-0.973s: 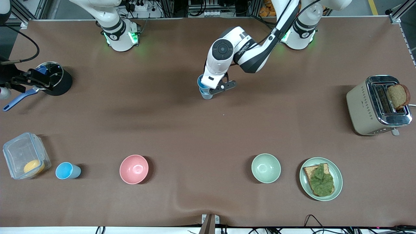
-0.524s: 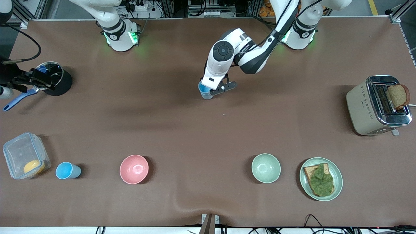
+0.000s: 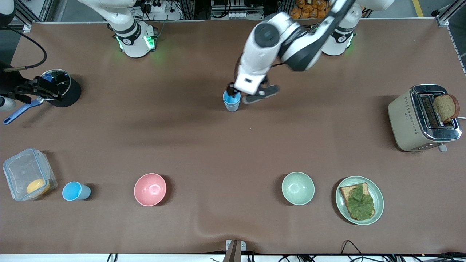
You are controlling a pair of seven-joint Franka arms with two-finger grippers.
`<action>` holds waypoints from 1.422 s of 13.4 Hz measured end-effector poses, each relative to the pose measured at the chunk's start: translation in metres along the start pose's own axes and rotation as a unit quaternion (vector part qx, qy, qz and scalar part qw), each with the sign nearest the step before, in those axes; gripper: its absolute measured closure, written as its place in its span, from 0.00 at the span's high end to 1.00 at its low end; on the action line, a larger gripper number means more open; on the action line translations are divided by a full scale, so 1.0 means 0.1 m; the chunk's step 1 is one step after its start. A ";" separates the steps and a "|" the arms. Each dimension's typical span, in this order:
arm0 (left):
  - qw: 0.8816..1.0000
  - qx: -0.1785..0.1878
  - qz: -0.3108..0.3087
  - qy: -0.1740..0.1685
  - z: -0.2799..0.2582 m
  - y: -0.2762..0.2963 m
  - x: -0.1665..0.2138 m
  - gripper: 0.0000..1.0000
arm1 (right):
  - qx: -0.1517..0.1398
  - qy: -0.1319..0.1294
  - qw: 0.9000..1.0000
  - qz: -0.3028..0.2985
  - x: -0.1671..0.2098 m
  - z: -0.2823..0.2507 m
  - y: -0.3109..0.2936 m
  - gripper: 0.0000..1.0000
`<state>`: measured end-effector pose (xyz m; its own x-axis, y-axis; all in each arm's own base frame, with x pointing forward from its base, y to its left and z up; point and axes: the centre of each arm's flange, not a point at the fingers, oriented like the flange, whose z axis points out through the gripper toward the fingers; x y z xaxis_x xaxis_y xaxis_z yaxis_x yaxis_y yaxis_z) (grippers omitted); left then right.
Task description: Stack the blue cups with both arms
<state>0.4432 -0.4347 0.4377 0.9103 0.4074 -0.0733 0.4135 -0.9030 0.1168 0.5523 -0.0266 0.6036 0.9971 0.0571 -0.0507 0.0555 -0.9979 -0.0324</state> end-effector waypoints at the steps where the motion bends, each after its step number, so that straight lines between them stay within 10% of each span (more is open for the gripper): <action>1: 1.000 0.003 -0.001 0.023 -0.36 -0.17 0.30 1.00 | 0.000 0.000 1.000 0.000 0.00 0.00 0.00 1.00; 10: 0.995 0.038 -0.022 0.094 -1.41 -2.04 2.63 1.00 | 0.000 0.002 1.000 -0.002 -0.01 -0.02 -0.02 1.00; 19: 0.993 0.049 0.061 0.088 -2.35 -2.98 2.75 1.00 | -0.001 0.005 1.000 -0.007 -0.03 -0.06 -0.08 1.00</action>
<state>0.5749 -0.0214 0.6156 0.9463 0.3038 0.1105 0.3040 -0.9526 0.0157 0.5493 -0.0191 0.6100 0.9967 0.0699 -0.0401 0.0687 -0.9972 -0.0306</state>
